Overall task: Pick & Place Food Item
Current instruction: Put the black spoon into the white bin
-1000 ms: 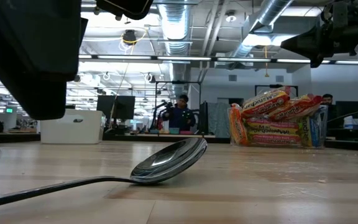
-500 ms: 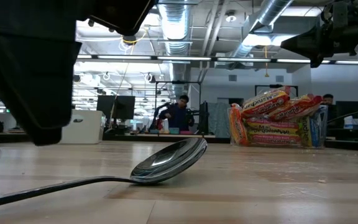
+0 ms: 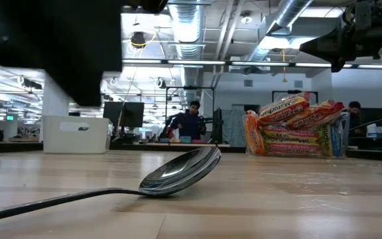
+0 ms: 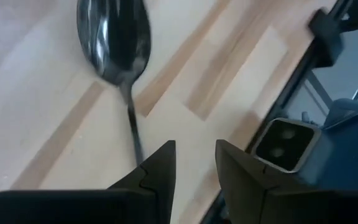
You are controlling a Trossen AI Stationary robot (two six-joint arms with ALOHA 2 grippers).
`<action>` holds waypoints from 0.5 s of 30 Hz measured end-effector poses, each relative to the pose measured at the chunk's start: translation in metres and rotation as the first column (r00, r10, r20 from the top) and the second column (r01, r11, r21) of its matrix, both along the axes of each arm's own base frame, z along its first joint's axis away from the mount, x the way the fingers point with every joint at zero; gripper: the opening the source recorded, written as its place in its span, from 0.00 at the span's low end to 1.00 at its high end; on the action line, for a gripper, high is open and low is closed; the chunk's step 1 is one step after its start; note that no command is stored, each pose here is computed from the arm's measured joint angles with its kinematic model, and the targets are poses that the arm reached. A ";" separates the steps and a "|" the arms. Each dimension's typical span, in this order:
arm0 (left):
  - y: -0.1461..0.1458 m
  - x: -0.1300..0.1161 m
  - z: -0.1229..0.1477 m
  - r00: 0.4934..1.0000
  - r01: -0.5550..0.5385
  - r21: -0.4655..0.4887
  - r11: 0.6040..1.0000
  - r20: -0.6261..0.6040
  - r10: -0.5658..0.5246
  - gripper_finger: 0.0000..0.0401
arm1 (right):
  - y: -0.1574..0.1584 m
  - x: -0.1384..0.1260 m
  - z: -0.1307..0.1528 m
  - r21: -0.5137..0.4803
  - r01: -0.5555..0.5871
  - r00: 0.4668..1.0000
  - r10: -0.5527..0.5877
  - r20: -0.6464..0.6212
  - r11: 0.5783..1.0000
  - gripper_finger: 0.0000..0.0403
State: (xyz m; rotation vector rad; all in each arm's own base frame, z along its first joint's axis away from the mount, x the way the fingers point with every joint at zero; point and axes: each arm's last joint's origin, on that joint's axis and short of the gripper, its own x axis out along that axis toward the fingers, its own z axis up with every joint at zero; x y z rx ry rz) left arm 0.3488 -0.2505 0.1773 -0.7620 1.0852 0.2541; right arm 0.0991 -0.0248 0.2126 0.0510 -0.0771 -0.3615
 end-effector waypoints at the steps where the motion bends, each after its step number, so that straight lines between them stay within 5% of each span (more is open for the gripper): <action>1: 0.001 0.002 0.006 1.000 -0.004 0.001 1.000 -0.002 0.004 0.27 | 0.000 0.000 0.000 0.000 0.000 1.000 0.000 0.000 1.000 0.00; 9: 0.003 0.013 0.050 0.999 -0.035 0.064 0.997 0.031 0.033 0.27 | 0.000 0.000 0.000 0.000 0.000 1.000 0.000 0.000 1.000 0.00; 15: -0.001 0.014 0.053 0.999 -0.023 0.061 0.998 0.049 0.020 0.27 | 0.000 0.000 0.000 0.000 0.000 1.000 0.000 0.000 1.000 0.00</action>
